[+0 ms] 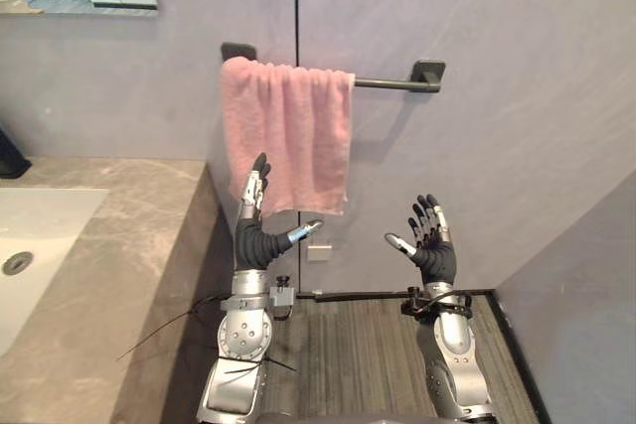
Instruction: Organize washtable
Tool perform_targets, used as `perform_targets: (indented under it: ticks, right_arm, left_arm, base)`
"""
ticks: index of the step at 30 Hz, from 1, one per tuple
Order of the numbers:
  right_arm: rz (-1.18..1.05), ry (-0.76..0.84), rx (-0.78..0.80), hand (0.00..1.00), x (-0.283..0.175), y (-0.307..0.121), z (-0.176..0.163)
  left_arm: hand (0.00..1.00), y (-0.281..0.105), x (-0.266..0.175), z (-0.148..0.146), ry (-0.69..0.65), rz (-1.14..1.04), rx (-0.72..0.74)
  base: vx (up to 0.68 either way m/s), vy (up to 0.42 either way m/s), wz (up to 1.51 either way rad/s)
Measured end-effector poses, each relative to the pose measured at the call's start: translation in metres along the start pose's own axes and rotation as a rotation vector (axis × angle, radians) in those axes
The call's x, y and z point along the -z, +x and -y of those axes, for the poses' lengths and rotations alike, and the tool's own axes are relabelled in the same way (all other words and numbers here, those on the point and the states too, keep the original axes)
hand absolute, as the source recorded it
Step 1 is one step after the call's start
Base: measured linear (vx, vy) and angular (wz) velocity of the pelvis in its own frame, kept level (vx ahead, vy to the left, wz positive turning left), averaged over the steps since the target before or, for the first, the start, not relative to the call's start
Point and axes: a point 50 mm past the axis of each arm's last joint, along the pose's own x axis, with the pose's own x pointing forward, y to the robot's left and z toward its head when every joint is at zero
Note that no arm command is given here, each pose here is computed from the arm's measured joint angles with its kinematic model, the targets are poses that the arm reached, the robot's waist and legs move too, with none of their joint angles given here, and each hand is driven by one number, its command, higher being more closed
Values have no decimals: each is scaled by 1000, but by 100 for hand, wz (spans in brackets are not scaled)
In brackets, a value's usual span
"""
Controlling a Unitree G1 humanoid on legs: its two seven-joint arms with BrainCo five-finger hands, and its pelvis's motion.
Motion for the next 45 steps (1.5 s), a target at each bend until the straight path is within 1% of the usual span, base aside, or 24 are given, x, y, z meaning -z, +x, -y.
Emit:
perform_targets:
  ticks: [3,6,10,13,15,16,20,22,28,29,33,36,38,41,45]
  right_arm:
    - [-4,16,6,0,1,-1,1]
    - [-28,-15,24,0,4,-7,10]
    - [-32,-22,23,0,4,-8,11]
    - [-3,-16,16,0,-2,-6,10]
    - [42,-6,2,0,-12,-1,5]
    - [71,0,0,0,-17,4,3]
    - [84,2,47,0,-20,6,9]
    - [100,9,51,0,-23,5,8]
    - [85,-8,38,0,-21,6,4]
    - [79,-11,36,0,-21,7,4]
    - [86,-15,15,0,-24,15,-2]
    - [104,-13,-3,0,-30,24,-7]
    - [110,-15,-15,0,-31,31,-12]
    - [103,-26,-68,0,-31,39,-23]
    - [170,10,-156,0,-47,52,-51]
  left_arm:
    - [0,-1,-1,-1,39,15,-37]
    - [0,-6,-4,1,41,4,-57]
    - [0,-5,-11,-2,59,36,-83]
    - [0,-3,-15,-16,109,60,-148]
    - [0,-1,-17,-35,176,68,-237]
    - [0,-1,-21,-48,213,81,-308]
    - [0,-1,-39,-63,277,155,-416]
    - [0,0,-43,-68,311,173,-444]
    - [0,-2,-39,-82,362,127,-491]
    - [0,-2,-36,-85,355,113,-491]
    - [0,11,-16,-85,222,36,-432]
    - [0,23,-6,-84,173,-3,-396]
    - [0,32,-2,-84,145,-11,-381]
    - [0,50,-1,-82,141,-2,-362]
    - [0,81,-7,-82,123,47,-355]
  base:
    - [101,-280,28]
    - [208,-282,38]
    - [174,-231,51]
    - [94,-120,48]
    - [30,-7,32]
    - [-12,23,14]
    - [17,113,-12]
    - [29,169,4]
    - [1,152,-7]
    - [-13,85,-15]
    - [-49,32,-9]
    - [-69,-2,-9]
    - [-57,3,-5]
    - [-24,-8,-6]
    - [-71,-24,-3]
